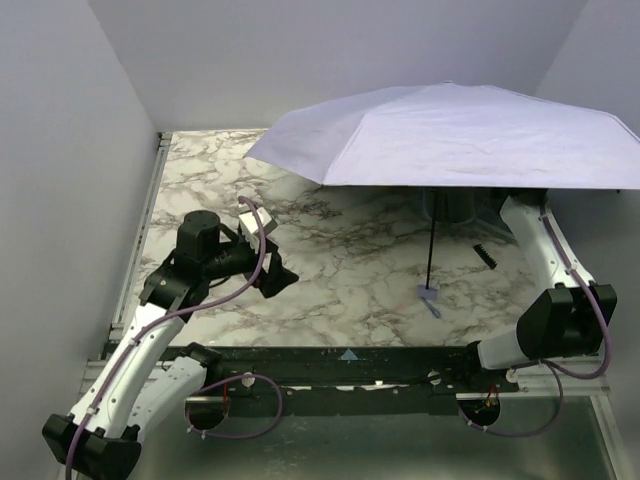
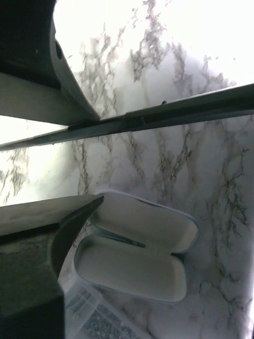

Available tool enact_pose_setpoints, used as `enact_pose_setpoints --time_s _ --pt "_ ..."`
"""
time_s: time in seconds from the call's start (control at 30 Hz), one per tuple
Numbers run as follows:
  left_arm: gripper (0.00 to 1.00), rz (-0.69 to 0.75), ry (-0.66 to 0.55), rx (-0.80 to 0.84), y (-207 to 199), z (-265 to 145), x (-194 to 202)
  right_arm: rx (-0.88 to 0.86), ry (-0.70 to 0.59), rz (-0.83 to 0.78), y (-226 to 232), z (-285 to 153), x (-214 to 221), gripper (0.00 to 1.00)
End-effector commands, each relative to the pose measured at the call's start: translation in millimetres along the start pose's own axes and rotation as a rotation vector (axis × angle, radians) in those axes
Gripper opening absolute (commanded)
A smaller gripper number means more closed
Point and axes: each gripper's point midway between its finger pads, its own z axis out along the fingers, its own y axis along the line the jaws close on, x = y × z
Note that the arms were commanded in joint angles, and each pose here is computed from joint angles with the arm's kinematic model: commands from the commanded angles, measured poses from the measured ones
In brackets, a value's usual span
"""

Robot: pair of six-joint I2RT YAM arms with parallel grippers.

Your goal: Open the umbrella

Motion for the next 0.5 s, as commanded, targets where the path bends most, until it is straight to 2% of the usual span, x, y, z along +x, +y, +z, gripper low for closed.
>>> enact_pose_setpoints --time_s 0.0,0.13,0.47 --pt "0.99 0.086 -0.078 -0.087 7.7 -14.0 -12.7 -0.016 -0.108 -0.018 2.9 -24.3 -17.6 0.62" --pt "0.99 0.185 -0.14 -0.119 3.6 -27.4 -10.3 -0.068 -0.096 -0.018 13.0 -34.4 4.1 0.76" --pt "0.99 0.329 -0.095 -0.211 6.2 -50.9 27.1 -0.149 -0.086 -0.067 28.2 -59.6 40.7 0.92"
